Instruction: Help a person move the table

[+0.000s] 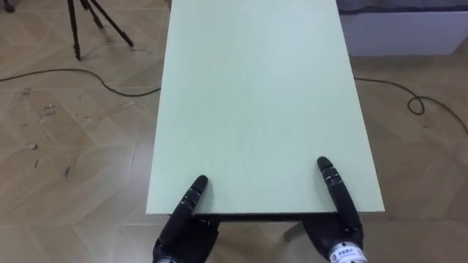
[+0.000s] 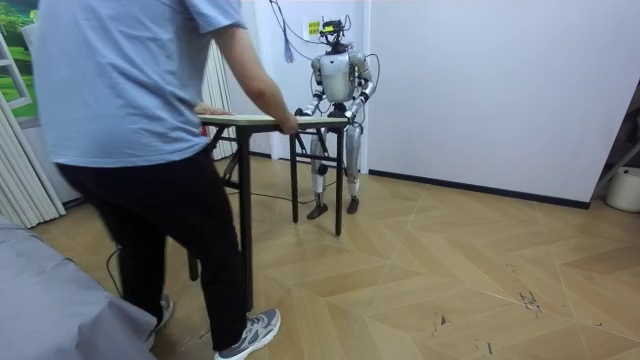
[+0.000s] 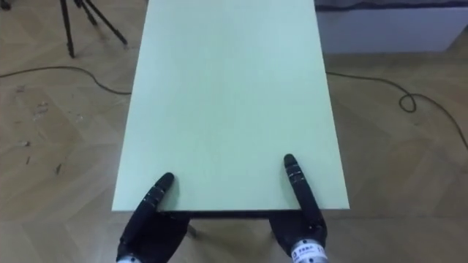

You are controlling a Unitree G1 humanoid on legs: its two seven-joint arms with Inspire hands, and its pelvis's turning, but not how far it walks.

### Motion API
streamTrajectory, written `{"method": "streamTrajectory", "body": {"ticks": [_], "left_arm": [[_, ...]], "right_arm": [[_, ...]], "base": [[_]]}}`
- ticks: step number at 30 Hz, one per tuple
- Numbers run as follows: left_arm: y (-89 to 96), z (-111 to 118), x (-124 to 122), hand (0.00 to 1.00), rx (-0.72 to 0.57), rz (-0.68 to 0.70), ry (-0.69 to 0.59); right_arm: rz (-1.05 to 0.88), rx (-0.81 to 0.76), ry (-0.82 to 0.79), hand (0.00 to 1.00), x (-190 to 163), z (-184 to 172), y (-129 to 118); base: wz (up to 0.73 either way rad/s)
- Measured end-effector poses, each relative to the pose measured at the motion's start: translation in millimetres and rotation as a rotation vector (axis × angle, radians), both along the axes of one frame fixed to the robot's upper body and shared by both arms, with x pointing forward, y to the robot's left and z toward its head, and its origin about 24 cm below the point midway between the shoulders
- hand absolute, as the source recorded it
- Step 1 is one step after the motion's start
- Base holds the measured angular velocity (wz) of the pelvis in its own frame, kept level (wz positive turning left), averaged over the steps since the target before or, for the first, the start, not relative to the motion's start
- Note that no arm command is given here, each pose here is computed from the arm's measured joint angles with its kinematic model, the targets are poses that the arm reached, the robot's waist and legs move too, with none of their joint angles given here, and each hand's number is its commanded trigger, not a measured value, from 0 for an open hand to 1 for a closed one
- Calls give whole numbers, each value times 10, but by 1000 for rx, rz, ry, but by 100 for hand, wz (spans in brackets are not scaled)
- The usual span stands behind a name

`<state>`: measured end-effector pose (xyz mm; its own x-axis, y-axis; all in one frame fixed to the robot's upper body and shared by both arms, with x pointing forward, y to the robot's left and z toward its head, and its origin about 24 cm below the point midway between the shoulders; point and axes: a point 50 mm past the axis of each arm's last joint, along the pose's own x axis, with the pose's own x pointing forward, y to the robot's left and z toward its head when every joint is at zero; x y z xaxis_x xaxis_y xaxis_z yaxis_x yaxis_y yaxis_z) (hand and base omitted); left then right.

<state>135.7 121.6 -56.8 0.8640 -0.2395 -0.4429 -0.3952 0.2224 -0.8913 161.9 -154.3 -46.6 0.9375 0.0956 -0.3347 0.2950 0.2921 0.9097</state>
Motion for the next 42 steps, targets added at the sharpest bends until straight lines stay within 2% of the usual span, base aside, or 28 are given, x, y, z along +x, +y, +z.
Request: {"method": "streamTrajectory", "body": {"ticks": [5, 9, 21, 29, 33, 38, 42], "left_arm": [[3, -20, -54, 100, 18, -36, 14], [-4, -15, -55, 100, 14, -32, 12], [138, 178, 200, 100, 57, 6, -109], [117, 124, 98, 100, 67, -19, -75], [143, 138, 150, 100, 76, -19, -88], [93, 57, -31, 100, 28, 24, -31], [65, 57, -37, 100, 18, 33, -30]], "right_arm": [[-35, 34, 44, 100, -162, -51, -17], [-33, 35, 41, 100, -162, -47, -1], [-6, 72, -58, 100, 155, 92, 171], [-32, 87, -6, 100, 15, -4, 136], [-37, 91, -15, 100, 54, 3, 154], [10, 52, -7, 100, 52, -20, 141], [19, 22, -25, 100, 72, 11, 111]], "base": [[46], [-26], [-26], [19], [0], [-41], [36]]}}
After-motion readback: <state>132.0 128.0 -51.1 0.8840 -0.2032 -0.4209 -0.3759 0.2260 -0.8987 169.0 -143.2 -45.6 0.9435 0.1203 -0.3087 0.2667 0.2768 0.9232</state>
